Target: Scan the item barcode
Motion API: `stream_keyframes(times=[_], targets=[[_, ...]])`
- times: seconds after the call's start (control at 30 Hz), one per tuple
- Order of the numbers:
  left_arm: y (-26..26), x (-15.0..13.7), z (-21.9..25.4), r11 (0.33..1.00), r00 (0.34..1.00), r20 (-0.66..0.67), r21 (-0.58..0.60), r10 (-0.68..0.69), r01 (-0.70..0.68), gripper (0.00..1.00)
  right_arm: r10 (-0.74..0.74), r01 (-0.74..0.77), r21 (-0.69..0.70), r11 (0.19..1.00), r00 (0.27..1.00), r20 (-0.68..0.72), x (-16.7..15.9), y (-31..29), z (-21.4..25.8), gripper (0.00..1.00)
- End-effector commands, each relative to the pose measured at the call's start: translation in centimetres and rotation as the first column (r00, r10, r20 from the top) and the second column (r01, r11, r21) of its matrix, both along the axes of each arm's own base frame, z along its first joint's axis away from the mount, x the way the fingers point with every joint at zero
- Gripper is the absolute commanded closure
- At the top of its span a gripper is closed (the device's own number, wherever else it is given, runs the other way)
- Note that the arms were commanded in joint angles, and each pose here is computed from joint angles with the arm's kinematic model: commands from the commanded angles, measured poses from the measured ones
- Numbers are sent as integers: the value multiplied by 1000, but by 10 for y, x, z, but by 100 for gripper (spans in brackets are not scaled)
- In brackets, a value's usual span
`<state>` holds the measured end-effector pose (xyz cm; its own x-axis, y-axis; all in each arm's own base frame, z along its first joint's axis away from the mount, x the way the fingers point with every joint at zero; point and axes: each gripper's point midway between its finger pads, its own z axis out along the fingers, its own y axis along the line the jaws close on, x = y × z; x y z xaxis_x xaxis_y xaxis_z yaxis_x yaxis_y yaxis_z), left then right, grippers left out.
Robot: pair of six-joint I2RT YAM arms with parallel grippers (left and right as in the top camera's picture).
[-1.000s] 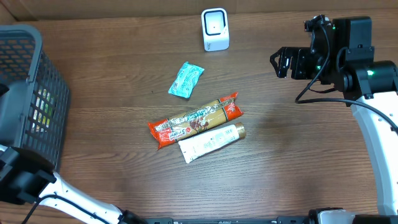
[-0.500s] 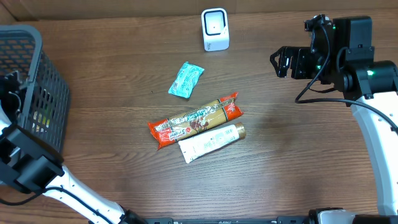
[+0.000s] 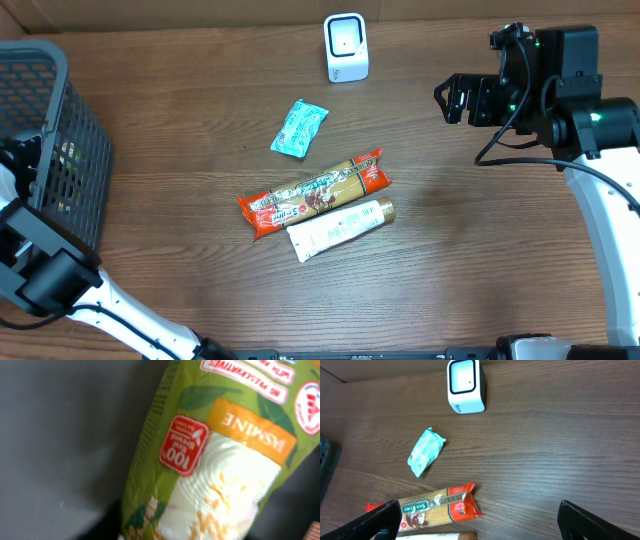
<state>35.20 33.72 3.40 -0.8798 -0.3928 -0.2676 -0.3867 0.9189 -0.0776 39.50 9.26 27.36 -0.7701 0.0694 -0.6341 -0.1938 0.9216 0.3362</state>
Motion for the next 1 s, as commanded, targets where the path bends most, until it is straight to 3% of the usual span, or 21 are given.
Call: stream_keyframes(times=[0.0, 0.23, 0.4, 0.57, 0.8, 0.97], targets=[[-14, -14, -23, 998, 998, -62, -59, 14, -18, 96, 0, 0, 4, 1000, 999, 32, 3, 2, 11, 0], [-10, -11, 10, 991, 993, -60, -74, 103, -107, 96, 1, -1, 5, 1000, 1000, 29, 2, 2, 10, 0], [5, 4, 104, 990, 990, 24, -18, 141, -140, 96, 5, -5, 8, 1000, 1000, 22, 1, 2, 10, 0], [8, 15, 217, 980, 961, 223, 78, 164, -186, 96, 5, -5, 9, 1000, 1000, 24, 1, 3, 10, 0], [-55, 12, 370, 981, 814, 581, 153, 12, -123, 96, 5, -5, 9, 1000, 1000, 24, 1, 3, 10, 0], [-134, 16, 411, 992, 712, 691, 87, -129, 96, 96, 5, -5, 9, 1000, 1000, 21, 1, 3, 9, 0]])
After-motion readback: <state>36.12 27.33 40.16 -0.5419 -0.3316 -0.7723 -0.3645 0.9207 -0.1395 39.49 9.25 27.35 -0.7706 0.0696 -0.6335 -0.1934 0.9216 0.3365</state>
